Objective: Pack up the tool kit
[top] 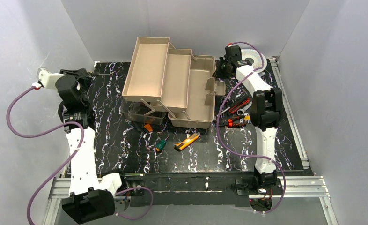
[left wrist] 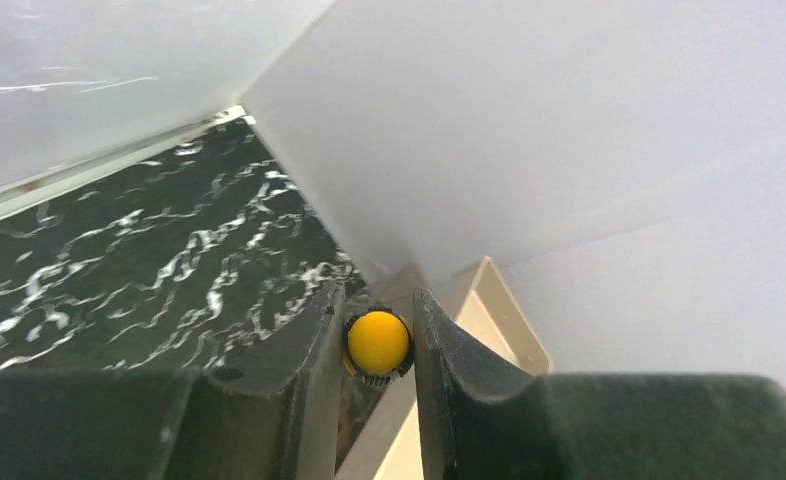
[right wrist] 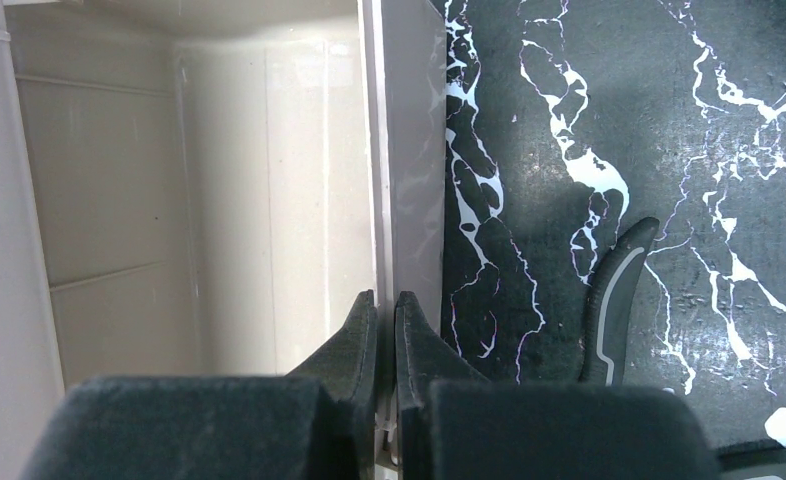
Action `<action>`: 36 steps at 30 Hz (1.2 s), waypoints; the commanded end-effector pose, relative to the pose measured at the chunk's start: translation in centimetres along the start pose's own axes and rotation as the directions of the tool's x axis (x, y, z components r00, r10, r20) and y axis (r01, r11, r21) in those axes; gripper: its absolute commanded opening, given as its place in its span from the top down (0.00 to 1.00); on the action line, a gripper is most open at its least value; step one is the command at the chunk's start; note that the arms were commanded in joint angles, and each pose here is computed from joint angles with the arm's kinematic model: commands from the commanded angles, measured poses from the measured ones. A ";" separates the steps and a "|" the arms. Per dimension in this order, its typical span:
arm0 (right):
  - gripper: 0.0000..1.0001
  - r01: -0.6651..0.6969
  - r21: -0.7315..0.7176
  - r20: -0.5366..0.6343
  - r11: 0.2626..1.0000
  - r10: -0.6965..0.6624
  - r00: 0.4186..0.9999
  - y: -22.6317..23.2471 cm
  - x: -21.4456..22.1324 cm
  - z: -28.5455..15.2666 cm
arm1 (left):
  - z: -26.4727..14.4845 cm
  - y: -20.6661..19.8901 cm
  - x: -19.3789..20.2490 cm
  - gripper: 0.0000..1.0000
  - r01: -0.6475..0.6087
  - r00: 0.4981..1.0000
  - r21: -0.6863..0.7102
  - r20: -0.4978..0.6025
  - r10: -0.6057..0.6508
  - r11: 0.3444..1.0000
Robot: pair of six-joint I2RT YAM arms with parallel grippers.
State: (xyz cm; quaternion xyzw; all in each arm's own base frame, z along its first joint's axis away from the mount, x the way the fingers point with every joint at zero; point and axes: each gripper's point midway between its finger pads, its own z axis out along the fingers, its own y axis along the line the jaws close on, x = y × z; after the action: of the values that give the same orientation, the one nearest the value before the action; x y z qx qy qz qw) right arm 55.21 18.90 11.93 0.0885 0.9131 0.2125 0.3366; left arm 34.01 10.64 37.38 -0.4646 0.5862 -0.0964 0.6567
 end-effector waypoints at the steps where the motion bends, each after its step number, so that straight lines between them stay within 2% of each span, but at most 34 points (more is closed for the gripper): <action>1: 0.99 -0.046 -0.115 0.131 0.992 0.061 0.989 3.1 -5.1 -4.0 | -0.3 -5.1 -1.1 1.00 -0.002 0.999 0.258 0.040 -0.008 0.966; 5: 0.99 -0.047 -0.119 0.129 0.992 0.062 0.990 3.2 -5.1 -3.9 | -1.6 -7.5 -1.5 1.00 0.010 0.998 0.400 0.050 -0.032 0.916; 9: 0.99 -0.051 -0.126 0.126 0.991 0.067 0.990 3.3 -5.0 -3.8 | -2.1 -10.1 0.8 1.00 0.083 0.995 0.531 -0.083 -0.046 0.843; 12: 0.99 -0.056 -0.130 0.121 0.990 0.072 0.990 3.3 -5.0 -3.7 | -1.6 -10.9 3.3 1.00 0.110 0.989 0.556 -0.147 -0.033 0.824; 16: 0.99 -0.058 -0.133 0.119 0.989 0.074 0.990 3.4 -4.9 -3.7 | -1.2 -11.7 6.9 1.00 0.041 0.985 0.573 -0.158 0.062 0.819; 23: 0.99 -0.055 -0.156 0.114 0.986 0.074 0.991 3.8 -4.9 -3.7 | -1.1 -12.1 11.9 0.99 -0.110 0.977 0.587 -0.085 0.196 0.802; 25: 0.99 -0.057 -0.158 0.115 0.986 0.076 0.991 3.9 -4.9 -3.8 | -0.9 -11.5 13.3 0.91 -0.117 0.973 0.570 -0.098 0.209 0.813; 26: 0.99 -0.056 -0.158 0.114 0.986 0.074 0.991 3.9 -4.9 -3.8 | -0.9 -11.3 14.0 0.83 -0.120 0.969 0.566 -0.112 0.220 0.816; 28: 0.99 -0.056 -0.155 0.115 0.986 0.074 0.991 3.8 -4.9 -3.7 | -1.1 -11.4 14.9 0.59 -0.140 0.960 0.573 -0.120 0.252 0.808; 29: 0.99 -0.056 -0.155 0.114 0.986 0.075 0.991 3.8 -4.9 -3.7 | -1.1 -11.4 15.0 0.41 -0.157 0.956 0.573 -0.115 0.269 0.804; 33: 0.99 -0.056 -0.155 0.113 0.986 0.074 0.991 3.8 -4.9 -3.7 | -1.2 -11.1 13.9 0.04 -0.200 0.953 0.531 -0.089 0.288 0.823; 36: 0.99 -0.055 -0.149 0.115 0.987 0.073 0.991 3.7 -4.9 -3.7 | -1.2 -10.6 12.2 0.02 -0.246 0.948 0.468 -0.066 0.311 0.849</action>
State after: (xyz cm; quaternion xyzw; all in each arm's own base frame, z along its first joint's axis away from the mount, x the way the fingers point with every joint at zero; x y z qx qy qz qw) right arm 55.11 19.02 12.03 0.0912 0.9120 0.2249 0.3308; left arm 42.32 -6.29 33.04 -0.1848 0.6718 -0.2211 0.6824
